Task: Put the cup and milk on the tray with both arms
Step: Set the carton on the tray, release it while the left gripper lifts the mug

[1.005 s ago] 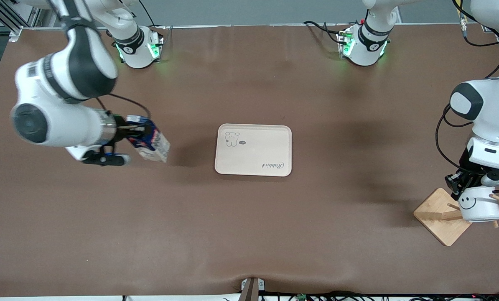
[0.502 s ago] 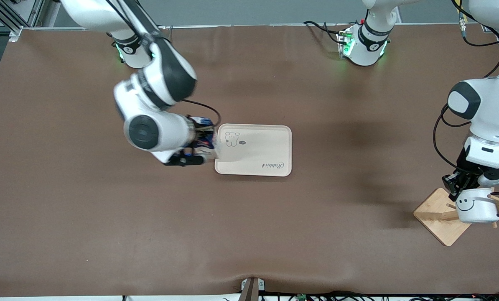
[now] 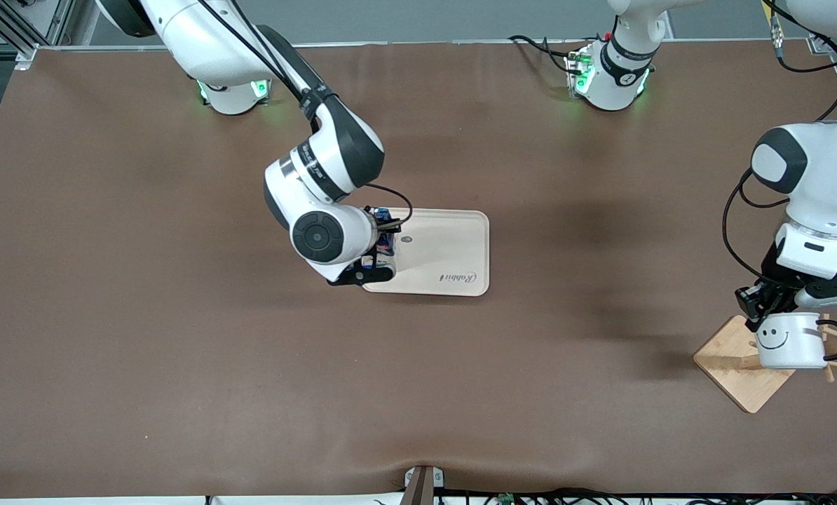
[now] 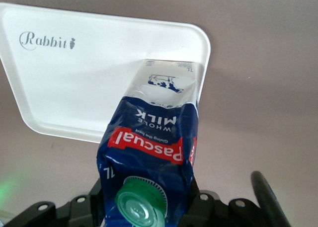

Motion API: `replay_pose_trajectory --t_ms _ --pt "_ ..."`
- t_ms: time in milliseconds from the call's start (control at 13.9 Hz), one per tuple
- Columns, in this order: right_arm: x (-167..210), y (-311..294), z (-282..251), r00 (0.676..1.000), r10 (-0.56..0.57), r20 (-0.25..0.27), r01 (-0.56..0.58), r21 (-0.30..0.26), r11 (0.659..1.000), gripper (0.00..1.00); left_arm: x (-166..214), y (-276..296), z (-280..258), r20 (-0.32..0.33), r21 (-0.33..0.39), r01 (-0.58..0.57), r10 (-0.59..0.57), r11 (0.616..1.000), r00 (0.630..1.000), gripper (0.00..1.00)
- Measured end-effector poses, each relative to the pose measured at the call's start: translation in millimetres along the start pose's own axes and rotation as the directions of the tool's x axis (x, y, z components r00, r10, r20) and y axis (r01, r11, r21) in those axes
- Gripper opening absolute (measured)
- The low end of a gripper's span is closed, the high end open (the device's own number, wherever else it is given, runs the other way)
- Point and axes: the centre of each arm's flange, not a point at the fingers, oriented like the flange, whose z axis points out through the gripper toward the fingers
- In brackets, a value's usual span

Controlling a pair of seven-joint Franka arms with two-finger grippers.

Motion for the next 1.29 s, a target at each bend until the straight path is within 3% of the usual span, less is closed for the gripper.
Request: replay_pose_trajectory --t_ms 72,144,359,1005,1292 --pt "-1 -3 1 1.000 -0.004 -0.008 0.004 -0.002 1.000 0.63 0 1 -4 0.014 0.001 -0.002 0.002 1.000 1.000 0.12" --pt "0 -6 1 1.000 -0.006 -0.021 0.006 -0.002 1.000 0.70 1 3 -8 0.028 0.002 -0.005 0.005 1.000 1.000 0.12" --pt "8 -9 15 0.999 -0.007 -0.041 0.007 -0.001 1.000 0.98 4 8 -25 0.061 0.005 -0.014 0.013 1.000 0.998 0.11" --pt "13 -6 12 0.999 -0.002 -0.043 0.002 -0.004 1.000 1.00 25 23 -51 0.131 0.002 -0.028 0.027 1.000 0.991 0.11" --pt "5 -7 -14 1.000 -0.012 -0.026 0.012 -0.010 1.000 1.00 37 49 -68 0.167 -0.012 -0.020 0.022 1.000 0.986 0.11"
